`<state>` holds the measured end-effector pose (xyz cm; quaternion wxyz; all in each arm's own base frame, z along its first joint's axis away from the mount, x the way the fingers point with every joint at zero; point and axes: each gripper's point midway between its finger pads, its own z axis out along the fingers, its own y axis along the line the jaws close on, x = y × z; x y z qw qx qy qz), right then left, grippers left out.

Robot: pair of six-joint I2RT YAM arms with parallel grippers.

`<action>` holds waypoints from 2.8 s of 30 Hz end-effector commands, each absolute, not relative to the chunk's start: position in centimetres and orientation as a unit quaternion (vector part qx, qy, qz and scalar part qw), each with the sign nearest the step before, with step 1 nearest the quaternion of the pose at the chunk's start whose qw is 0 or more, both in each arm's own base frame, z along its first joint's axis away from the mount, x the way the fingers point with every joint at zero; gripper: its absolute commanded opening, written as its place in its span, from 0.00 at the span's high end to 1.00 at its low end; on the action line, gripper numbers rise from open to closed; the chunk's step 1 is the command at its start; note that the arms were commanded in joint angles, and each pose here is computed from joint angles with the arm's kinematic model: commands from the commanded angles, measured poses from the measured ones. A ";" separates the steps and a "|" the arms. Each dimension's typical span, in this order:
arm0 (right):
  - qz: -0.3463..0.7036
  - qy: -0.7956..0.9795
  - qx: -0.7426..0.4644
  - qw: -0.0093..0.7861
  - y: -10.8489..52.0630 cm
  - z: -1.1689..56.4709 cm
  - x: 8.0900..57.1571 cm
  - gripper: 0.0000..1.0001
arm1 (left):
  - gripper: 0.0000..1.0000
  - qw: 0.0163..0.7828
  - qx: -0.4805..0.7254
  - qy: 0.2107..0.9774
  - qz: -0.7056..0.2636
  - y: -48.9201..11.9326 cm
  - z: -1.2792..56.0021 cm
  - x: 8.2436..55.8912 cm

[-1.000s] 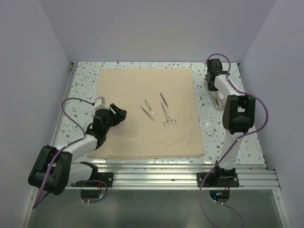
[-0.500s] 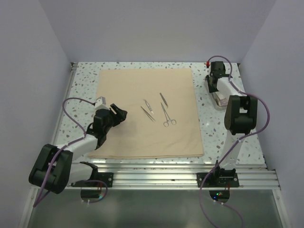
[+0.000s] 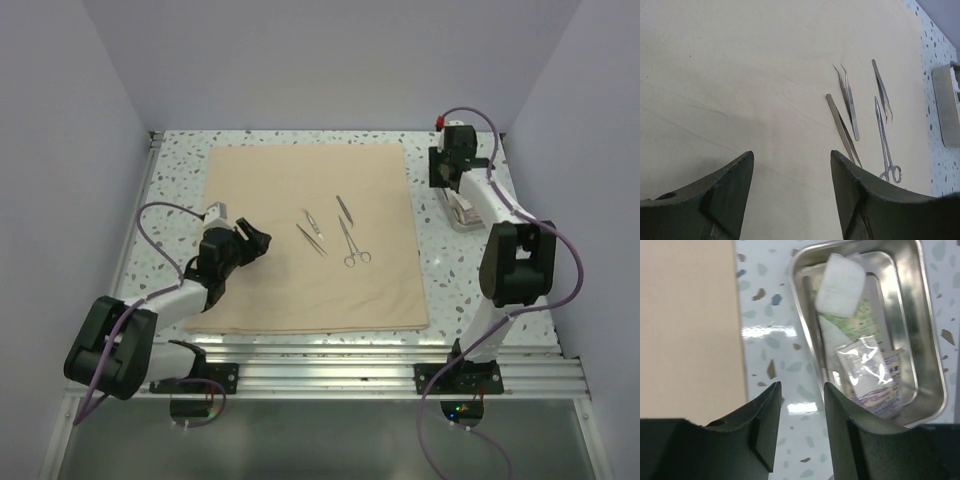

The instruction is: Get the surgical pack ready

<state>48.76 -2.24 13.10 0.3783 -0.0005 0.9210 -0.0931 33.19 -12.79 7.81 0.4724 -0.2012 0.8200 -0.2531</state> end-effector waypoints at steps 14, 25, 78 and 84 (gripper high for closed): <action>0.119 0.923 -0.058 0.362 20.2 8.8 45.0 0.53 | 0.30 0.475 -0.083 0.811 -0.331 -18.0 10.2 34.6; 0.121 0.920 -0.107 0.357 24.4 4.6 45.0 0.45 | 0.30 0.469 -0.073 0.814 -0.335 -18.8 10.0 34.5; 0.127 0.891 -0.138 0.414 24.7 6.1 42.9 0.54 | 0.30 0.461 -0.058 0.825 -0.323 -19.2 9.1 34.6; 0.114 0.900 -0.126 0.401 24.7 5.1 43.8 0.66 | 0.30 0.459 -0.058 0.826 -0.321 -19.2 8.9 34.7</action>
